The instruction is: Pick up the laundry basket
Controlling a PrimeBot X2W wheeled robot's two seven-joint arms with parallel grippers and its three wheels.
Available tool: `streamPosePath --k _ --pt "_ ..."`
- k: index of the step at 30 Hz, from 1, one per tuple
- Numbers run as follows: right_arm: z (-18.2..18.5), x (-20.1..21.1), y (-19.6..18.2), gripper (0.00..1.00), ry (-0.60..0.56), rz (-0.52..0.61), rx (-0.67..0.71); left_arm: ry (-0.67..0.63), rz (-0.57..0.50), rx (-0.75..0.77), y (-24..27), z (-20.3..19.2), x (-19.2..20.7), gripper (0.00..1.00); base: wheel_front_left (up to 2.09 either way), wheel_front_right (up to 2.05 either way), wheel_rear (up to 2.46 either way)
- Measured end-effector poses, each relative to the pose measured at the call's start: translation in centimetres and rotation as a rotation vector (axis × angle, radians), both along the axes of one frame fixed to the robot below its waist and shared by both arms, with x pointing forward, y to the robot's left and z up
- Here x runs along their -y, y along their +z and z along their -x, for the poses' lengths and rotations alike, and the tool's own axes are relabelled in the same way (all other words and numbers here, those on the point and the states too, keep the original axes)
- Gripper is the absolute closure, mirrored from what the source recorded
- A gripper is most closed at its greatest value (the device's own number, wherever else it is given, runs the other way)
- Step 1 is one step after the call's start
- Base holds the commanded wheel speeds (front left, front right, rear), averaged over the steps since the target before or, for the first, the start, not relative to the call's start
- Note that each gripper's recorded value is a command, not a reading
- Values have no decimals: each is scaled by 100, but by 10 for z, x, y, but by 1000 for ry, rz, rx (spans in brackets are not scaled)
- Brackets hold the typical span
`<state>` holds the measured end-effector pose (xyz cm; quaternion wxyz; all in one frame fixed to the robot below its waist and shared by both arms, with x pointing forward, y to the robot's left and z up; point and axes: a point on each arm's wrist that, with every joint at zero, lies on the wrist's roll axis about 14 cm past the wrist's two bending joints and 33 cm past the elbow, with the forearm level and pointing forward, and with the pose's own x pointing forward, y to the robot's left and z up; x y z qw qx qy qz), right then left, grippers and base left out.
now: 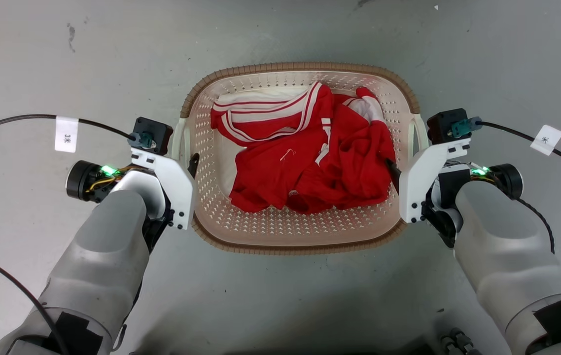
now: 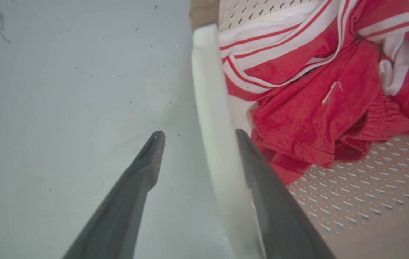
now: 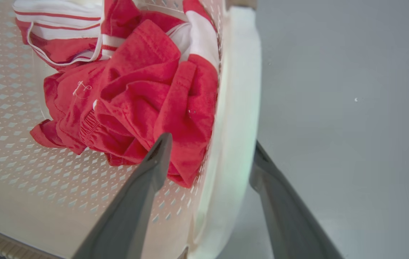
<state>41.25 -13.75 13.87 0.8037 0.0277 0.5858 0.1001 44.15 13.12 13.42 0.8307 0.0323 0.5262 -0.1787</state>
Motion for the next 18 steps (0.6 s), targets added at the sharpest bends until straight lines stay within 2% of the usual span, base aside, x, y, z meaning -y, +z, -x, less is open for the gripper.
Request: streamPosePath --k 13,14,15,18 --pt "-1 -5 -9 0 -5 -12 -15 -4 13 -16 -6 2 0 0 0 0 0" --pt "-1 -5 -9 85 -5 -12 -16 -2 17 -21 -6 3 1 2 0 0 0" --pt "-1 -5 -9 100 -5 -12 -14 -2 22 -23 -6 3 3 100 0 0 0" --pt "-2 -6 -9 100 8 -9 -13 -15 38 -16 -4 3 8 100 0 0 0"
